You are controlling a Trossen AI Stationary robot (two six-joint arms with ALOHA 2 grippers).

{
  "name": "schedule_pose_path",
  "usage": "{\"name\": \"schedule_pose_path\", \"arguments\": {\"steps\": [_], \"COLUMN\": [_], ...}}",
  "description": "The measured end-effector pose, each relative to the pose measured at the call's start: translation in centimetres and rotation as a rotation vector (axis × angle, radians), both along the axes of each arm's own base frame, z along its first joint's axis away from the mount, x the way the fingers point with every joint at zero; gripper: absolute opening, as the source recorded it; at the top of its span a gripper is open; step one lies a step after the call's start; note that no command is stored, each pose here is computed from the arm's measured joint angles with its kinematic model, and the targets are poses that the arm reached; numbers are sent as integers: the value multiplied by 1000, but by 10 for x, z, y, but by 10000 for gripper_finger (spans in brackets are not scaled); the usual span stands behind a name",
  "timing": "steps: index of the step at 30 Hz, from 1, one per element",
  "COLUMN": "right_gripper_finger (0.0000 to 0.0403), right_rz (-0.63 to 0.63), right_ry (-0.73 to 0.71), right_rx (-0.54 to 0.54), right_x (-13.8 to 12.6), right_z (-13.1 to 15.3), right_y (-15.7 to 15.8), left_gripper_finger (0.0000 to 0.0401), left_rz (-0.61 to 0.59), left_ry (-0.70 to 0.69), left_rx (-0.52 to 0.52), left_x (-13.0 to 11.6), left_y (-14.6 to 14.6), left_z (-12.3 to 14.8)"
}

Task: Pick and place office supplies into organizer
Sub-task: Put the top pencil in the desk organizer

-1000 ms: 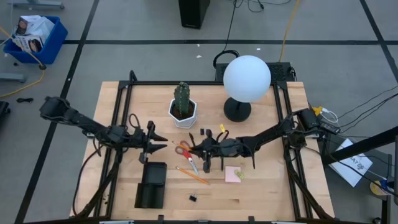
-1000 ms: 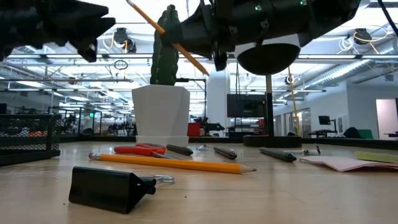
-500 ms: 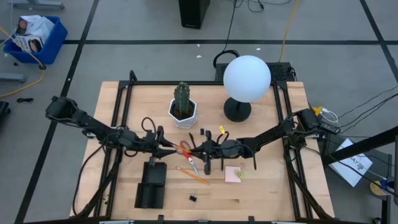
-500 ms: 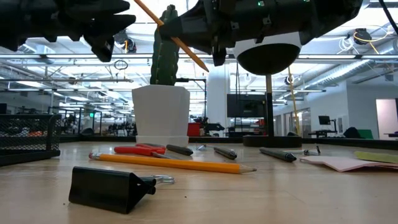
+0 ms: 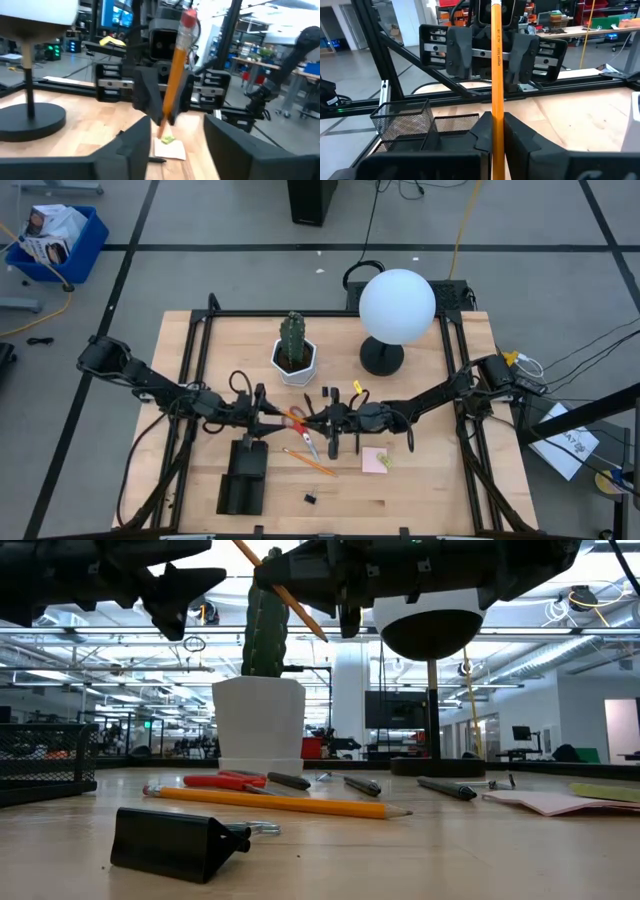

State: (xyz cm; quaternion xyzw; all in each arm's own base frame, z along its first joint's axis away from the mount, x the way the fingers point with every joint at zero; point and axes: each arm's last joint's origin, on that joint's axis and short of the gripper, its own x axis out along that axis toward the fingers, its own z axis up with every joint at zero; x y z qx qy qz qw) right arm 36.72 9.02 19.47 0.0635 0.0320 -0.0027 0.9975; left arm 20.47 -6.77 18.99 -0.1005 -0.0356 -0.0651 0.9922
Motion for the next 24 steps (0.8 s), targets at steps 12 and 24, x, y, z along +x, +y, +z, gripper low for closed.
{"name": "schedule_pose_path", "arguments": {"steps": [12, 24], "right_gripper_finger": [19, 19], "right_rz": [-20, -48], "right_ry": [5, 23], "right_rx": [49, 84], "right_x": [0, 2], "right_z": [-2, -4], "right_y": [0, -7], "left_gripper_finger": [262, 262], "left_rz": [15, 43], "left_ry": [-76, -117], "left_rx": [-22, -31], "left_x": [-1, 6], "left_y": [1, 5], "left_z": [8, 18]}}
